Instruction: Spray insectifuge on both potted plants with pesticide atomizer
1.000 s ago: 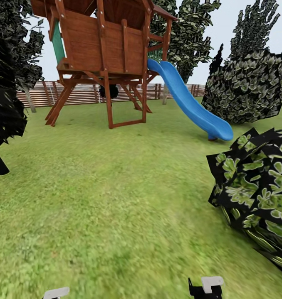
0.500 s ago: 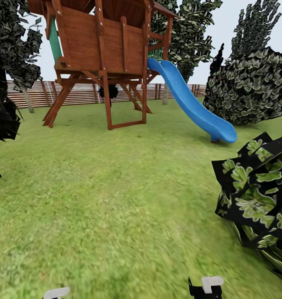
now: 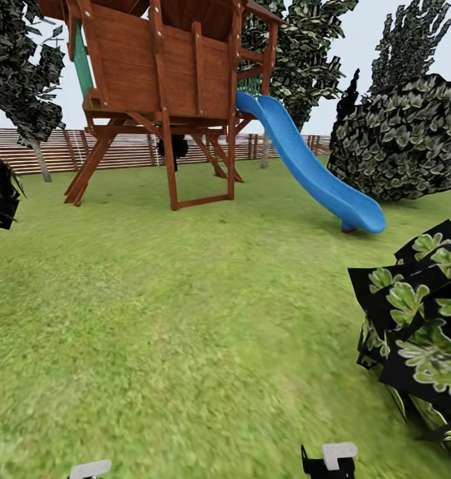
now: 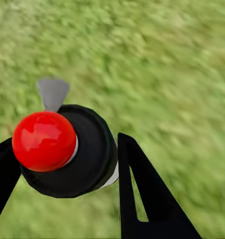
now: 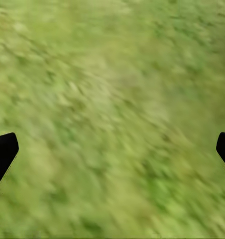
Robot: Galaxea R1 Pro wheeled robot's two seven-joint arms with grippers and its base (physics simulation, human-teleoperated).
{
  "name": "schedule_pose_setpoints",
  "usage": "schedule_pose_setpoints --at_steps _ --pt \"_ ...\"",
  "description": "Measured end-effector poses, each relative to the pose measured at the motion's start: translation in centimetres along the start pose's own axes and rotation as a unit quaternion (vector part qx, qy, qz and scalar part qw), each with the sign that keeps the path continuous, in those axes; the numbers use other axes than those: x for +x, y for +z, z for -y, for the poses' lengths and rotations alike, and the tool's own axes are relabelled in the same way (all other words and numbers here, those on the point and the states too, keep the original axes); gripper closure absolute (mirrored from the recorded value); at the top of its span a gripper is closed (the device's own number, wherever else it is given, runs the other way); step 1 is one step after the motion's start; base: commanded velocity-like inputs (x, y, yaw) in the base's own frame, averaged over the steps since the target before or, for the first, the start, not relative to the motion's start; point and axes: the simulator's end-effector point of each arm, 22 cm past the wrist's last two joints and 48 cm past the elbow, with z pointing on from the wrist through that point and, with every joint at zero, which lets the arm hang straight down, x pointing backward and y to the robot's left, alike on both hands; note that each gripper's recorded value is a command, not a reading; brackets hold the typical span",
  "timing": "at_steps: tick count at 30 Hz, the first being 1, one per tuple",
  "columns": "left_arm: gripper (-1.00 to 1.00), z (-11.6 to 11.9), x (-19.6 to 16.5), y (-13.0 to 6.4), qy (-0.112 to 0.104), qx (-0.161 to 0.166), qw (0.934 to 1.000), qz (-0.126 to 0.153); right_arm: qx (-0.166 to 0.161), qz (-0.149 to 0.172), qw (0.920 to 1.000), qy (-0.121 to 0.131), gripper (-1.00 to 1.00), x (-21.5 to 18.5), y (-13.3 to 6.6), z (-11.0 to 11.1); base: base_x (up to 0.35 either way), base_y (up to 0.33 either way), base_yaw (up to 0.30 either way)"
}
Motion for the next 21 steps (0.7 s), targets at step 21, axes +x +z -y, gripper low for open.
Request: schedule_pose_setpoints --at_steps 21 --pt "1.00 0.00 0.02 -0.01 0.000 0.000 1.0000 0.000 0.000 0.000 1.0000 0.000 -1.00 -0.01 0.00 -0.09 0.339 0.000 0.000"
